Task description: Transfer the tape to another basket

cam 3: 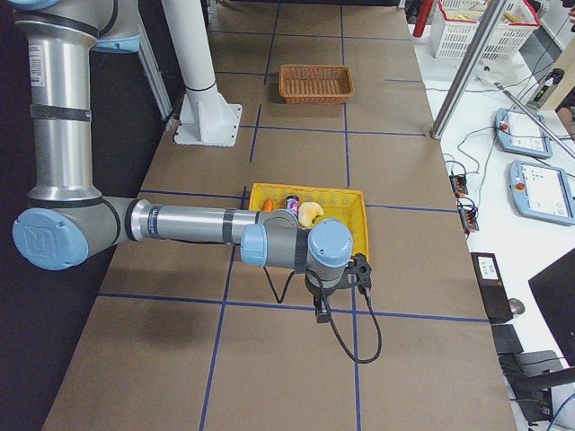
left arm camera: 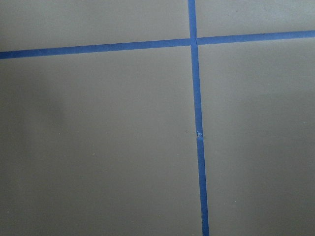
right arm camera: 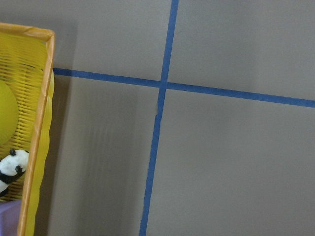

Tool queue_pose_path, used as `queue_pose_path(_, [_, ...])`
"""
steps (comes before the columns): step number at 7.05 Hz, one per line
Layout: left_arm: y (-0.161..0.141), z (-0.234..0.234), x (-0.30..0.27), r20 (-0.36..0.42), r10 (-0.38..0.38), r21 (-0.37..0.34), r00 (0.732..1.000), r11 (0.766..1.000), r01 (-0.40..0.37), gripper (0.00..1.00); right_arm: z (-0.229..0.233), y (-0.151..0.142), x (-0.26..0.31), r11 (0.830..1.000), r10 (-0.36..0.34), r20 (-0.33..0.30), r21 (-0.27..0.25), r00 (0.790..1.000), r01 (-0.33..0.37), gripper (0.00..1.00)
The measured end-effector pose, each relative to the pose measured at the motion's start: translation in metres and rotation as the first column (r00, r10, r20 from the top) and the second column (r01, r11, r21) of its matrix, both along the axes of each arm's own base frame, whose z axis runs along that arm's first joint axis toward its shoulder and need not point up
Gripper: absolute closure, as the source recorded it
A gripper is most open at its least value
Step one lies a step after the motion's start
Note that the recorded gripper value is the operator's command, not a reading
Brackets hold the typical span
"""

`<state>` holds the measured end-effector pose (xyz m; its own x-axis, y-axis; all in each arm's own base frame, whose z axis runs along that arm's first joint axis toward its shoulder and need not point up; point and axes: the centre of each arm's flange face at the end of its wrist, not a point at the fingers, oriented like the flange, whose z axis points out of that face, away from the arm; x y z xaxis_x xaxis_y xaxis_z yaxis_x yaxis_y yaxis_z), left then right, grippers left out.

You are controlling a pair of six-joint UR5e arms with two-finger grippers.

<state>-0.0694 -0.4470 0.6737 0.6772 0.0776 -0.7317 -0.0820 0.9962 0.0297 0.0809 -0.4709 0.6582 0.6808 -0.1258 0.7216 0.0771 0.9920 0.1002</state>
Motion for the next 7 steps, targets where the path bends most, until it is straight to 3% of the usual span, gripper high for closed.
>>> queue_pose_path(7, [-0.0083, -0.0072, -0.0005, -0.001, -0.002, 0.013, 1.000, 1.000, 0.002, 0.00, -0.0058, -0.0069, 0.0008, 1.000, 0.002, -0.008, 0.011, 1.000, -0.002, 0.00])
